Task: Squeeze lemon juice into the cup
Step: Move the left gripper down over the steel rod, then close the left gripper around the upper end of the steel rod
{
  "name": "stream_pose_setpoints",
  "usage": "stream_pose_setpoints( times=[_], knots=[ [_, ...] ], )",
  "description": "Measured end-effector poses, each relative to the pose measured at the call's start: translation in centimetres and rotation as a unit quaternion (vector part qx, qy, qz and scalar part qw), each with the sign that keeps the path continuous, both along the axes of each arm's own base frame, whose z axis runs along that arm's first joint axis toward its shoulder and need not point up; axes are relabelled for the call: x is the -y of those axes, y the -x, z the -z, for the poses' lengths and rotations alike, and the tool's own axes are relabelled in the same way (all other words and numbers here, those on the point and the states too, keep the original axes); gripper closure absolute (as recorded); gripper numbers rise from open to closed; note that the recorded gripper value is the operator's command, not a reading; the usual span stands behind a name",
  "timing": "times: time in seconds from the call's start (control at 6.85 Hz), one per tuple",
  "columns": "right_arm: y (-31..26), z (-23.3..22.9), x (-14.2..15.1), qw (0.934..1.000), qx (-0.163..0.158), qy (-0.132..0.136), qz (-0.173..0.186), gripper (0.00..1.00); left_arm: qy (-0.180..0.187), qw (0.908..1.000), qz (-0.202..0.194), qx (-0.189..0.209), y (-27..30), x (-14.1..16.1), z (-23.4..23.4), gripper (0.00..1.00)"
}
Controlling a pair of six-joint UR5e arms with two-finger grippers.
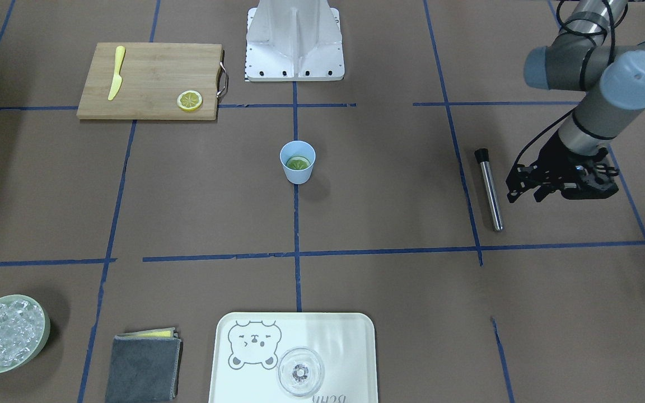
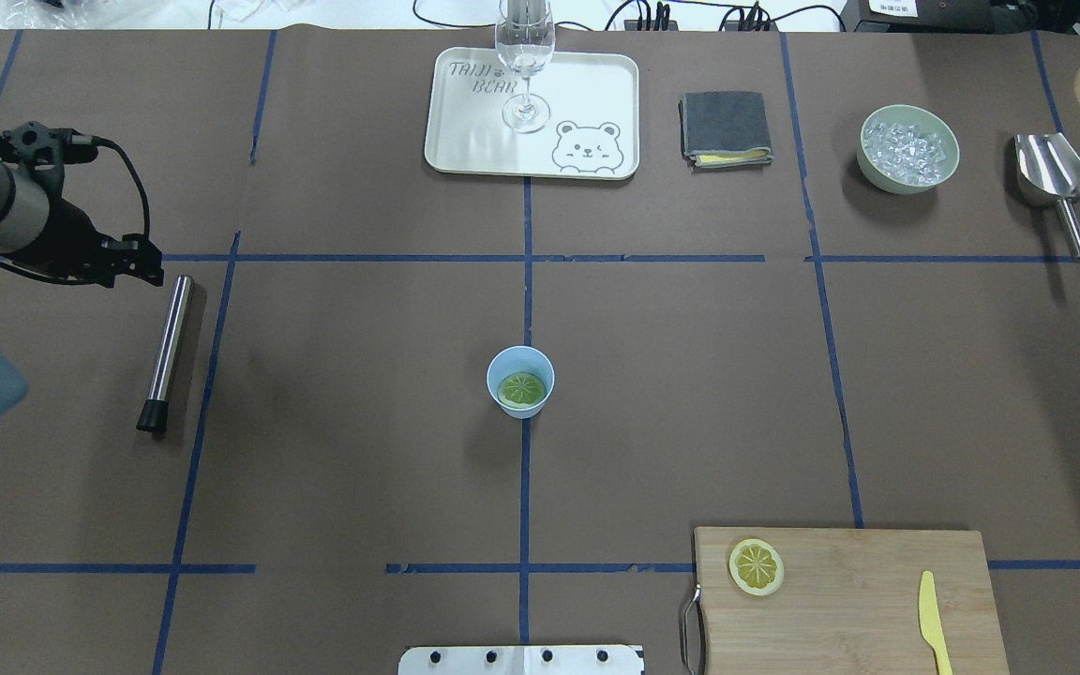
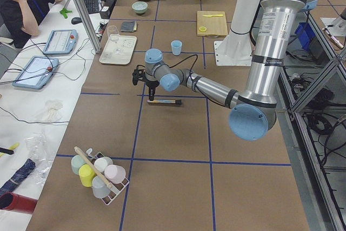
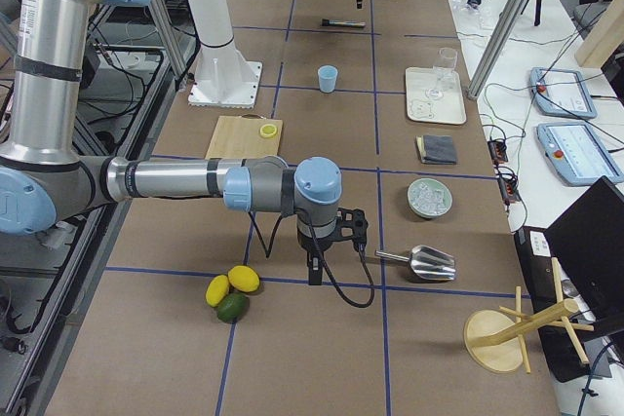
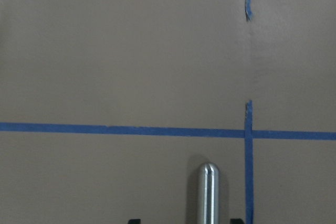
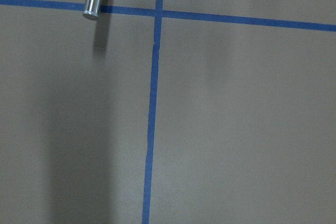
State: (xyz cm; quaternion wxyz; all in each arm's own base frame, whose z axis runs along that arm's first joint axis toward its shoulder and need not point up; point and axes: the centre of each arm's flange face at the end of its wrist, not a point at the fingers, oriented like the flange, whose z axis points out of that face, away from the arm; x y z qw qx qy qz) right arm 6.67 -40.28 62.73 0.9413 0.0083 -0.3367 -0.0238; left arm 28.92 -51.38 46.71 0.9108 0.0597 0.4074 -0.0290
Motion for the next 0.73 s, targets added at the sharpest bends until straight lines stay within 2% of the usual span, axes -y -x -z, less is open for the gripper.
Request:
stream_pose_setpoints(
  times=[0.29, 0.73],
  knots=[
    [0.0, 0.0, 0.0, 1.0, 0.0, 0.0, 0.0, 0.0, -0.011, 0.9998, -0.018, 0.007, -3.7, -0.1, -3.1, 0.37],
    [0.0, 0.1, 0.0, 1.0, 0.0, -0.002, 0.0, 0.0, -0.023, 0.9995, -0.023, 0.0, -4.7, -0.1, -4.4, 0.48]
  ],
)
